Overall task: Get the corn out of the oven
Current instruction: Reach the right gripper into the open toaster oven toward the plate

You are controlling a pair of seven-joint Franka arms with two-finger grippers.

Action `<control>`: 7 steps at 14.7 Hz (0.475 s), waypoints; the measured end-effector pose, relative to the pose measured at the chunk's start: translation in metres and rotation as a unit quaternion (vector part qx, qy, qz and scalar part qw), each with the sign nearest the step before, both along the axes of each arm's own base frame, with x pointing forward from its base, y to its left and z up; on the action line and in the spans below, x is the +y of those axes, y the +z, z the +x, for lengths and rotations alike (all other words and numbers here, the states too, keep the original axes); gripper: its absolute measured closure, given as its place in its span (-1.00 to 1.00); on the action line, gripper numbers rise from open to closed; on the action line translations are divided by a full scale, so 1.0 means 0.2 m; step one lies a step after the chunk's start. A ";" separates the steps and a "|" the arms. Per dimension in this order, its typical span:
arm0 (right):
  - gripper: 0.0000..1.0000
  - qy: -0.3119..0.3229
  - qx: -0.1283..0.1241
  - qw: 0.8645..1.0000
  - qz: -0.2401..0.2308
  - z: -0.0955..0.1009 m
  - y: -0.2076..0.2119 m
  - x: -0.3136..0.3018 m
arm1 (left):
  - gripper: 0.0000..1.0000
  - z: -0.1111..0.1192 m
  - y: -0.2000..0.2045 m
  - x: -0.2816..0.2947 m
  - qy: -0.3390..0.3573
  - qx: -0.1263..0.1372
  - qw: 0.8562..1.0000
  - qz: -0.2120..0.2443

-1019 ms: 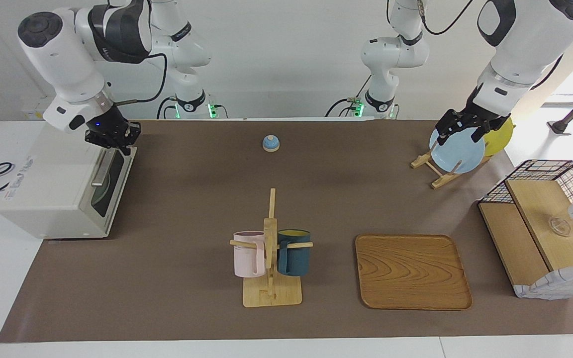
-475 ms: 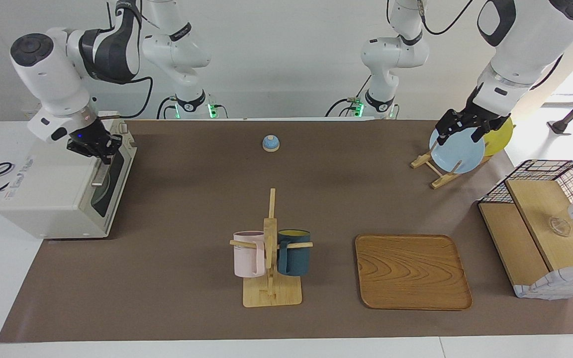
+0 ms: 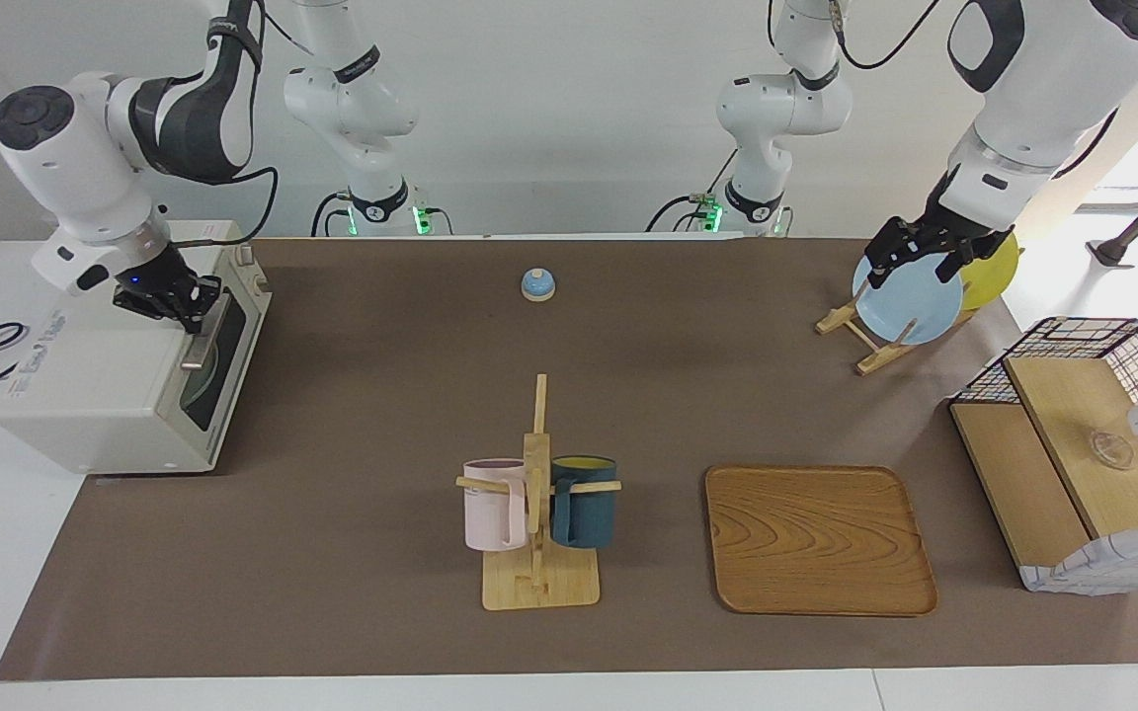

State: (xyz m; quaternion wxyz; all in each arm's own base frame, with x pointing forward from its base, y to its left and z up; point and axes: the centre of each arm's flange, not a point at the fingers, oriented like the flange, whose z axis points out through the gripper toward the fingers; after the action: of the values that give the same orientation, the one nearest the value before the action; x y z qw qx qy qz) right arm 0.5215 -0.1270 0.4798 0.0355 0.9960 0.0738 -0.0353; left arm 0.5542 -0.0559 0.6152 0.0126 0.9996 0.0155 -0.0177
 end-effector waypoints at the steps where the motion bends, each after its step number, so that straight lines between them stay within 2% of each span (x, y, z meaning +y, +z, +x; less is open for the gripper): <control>1: 0.98 0.000 -0.002 1.000 0.000 0.00 0.00 0.00 | -1.00 0.00 0.00 0.00 0.000 0.000 1.000 0.000; 7: 0.98 0.000 -0.008 1.000 -0.001 0.00 -0.03 0.04 | -1.00 0.00 0.00 0.00 0.000 0.000 1.000 0.000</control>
State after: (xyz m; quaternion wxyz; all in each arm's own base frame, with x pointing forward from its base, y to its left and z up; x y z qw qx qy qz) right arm 0.5205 -0.1186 0.4729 0.0376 0.9963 0.0729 -0.0270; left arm 0.5542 -0.0559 0.6152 0.0126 0.9996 0.0155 -0.0177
